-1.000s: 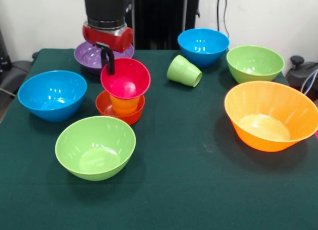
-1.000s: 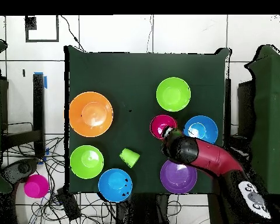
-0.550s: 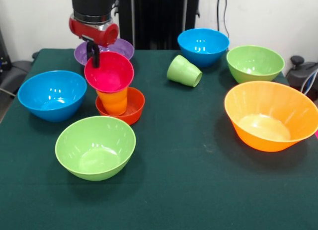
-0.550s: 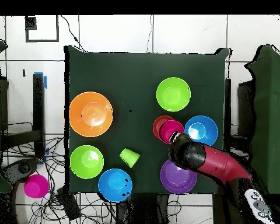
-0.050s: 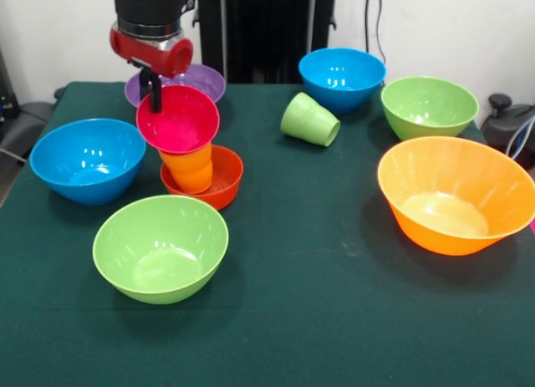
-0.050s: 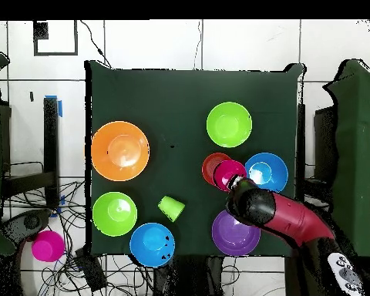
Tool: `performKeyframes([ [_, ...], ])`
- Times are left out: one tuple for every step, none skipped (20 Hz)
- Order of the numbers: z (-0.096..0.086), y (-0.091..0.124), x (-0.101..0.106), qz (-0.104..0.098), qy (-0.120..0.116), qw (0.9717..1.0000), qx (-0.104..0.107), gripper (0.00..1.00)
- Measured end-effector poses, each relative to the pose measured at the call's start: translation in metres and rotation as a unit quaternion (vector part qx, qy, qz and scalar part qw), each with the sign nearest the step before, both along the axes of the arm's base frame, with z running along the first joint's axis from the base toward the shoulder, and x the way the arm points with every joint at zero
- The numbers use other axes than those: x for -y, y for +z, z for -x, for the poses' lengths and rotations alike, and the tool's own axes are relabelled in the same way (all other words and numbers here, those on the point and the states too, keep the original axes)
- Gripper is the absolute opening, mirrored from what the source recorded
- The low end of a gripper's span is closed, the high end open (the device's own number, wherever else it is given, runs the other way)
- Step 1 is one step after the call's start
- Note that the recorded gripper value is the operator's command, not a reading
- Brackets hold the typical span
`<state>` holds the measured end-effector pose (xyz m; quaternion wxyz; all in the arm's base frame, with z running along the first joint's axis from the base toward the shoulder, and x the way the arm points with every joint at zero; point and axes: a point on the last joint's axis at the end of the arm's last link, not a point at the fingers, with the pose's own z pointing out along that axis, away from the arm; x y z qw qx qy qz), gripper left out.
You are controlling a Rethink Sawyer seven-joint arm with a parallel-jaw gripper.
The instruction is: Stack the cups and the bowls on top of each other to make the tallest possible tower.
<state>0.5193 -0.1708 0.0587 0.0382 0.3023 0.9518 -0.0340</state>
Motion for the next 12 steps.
performKeyframes([
  [-0.0009,-0.0002,0.0025,-0.002,-0.002,1.0,0.003,0.0],
  [-0.0013,-0.0003,0.0038,-0.002,-0.004,1.0,0.005,0.0],
  [-0.0018,-0.0004,0.0051,-0.003,-0.005,1.0,0.007,0.0],
  [-0.0026,-0.0007,0.008,-0.004,-0.008,0.9999,0.012,0.0],
  [-0.0027,-0.001,0.0098,-0.005,-0.01,0.9998,0.016,0.0],
  [-0.0027,-0.0014,0.0105,-0.006,-0.011,0.9997,0.018,0.0],
  [-0.0027,-0.0017,0.0112,-0.007,-0.012,0.9997,0.021,0.0],
  [-0.0029,-0.0021,0.0114,-0.009,-0.013,0.9996,0.023,0.0],
  [-0.003,-0.0023,0.0115,-0.009,-0.014,0.9996,0.025,0.0],
  [-0.0033,-0.0027,0.0111,-0.011,-0.014,0.9995,0.027,0.0],
  [-0.0036,-0.0032,0.0108,-0.012,-0.015,0.9994,0.03,0.0],
  [-0.004,-0.0034,0.01,-0.013,-0.014,0.9993,0.032,0.0],
])
